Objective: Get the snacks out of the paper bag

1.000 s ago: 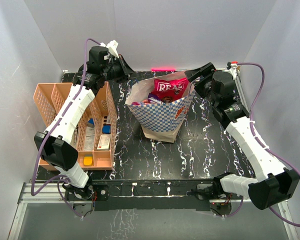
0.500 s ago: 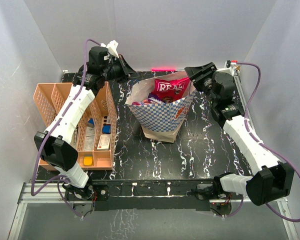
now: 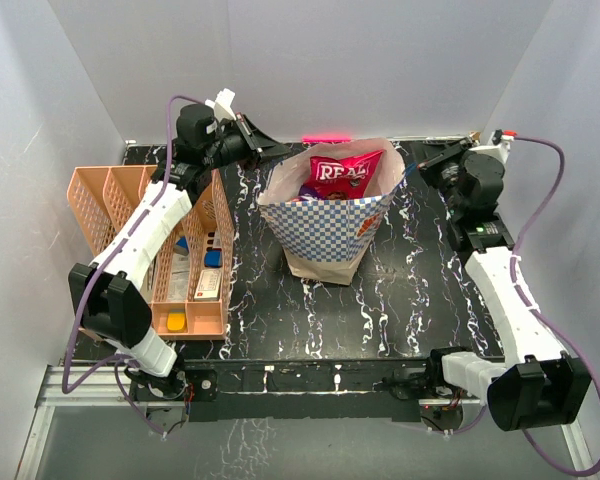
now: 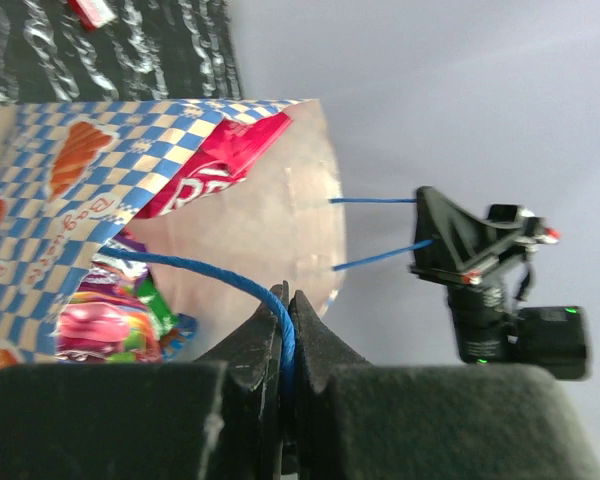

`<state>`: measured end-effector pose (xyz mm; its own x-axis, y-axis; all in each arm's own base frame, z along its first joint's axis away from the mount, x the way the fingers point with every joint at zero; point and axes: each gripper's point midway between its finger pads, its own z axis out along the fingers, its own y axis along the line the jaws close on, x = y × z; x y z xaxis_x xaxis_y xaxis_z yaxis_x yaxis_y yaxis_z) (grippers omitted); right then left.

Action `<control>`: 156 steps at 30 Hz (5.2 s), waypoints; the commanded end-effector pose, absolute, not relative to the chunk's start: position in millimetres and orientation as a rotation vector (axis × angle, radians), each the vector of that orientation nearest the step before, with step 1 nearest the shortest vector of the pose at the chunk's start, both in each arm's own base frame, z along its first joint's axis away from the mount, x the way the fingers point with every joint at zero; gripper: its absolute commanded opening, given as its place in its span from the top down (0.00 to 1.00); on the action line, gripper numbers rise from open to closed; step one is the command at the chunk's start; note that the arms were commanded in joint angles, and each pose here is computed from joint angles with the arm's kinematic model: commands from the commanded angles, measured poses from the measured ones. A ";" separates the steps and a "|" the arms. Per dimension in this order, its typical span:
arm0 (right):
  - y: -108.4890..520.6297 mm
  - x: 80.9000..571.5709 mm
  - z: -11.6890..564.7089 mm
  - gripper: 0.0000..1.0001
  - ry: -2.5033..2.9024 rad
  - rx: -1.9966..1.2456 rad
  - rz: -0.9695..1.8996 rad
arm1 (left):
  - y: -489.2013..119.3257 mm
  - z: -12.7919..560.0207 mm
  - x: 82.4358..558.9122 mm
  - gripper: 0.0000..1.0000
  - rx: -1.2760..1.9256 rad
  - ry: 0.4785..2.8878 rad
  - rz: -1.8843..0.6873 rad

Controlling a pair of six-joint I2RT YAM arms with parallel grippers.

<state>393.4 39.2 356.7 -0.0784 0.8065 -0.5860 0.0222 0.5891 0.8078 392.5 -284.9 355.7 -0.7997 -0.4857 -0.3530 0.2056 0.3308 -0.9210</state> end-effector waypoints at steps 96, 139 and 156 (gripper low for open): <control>164.0 214.1 426.9 0.92 1.761 -0.469 1.303 | -379.6 262.8 243.9 0.43 0.623 1.978 -0.786; 108.9 226.6 396.1 0.93 1.828 -0.151 0.770 | -398.1 348.7 239.4 1.00 0.715 1.777 -0.871; 21.8 255.7 410.9 0.92 1.756 0.113 0.221 | -297.7 485.1 203.6 1.00 0.647 1.587 -0.775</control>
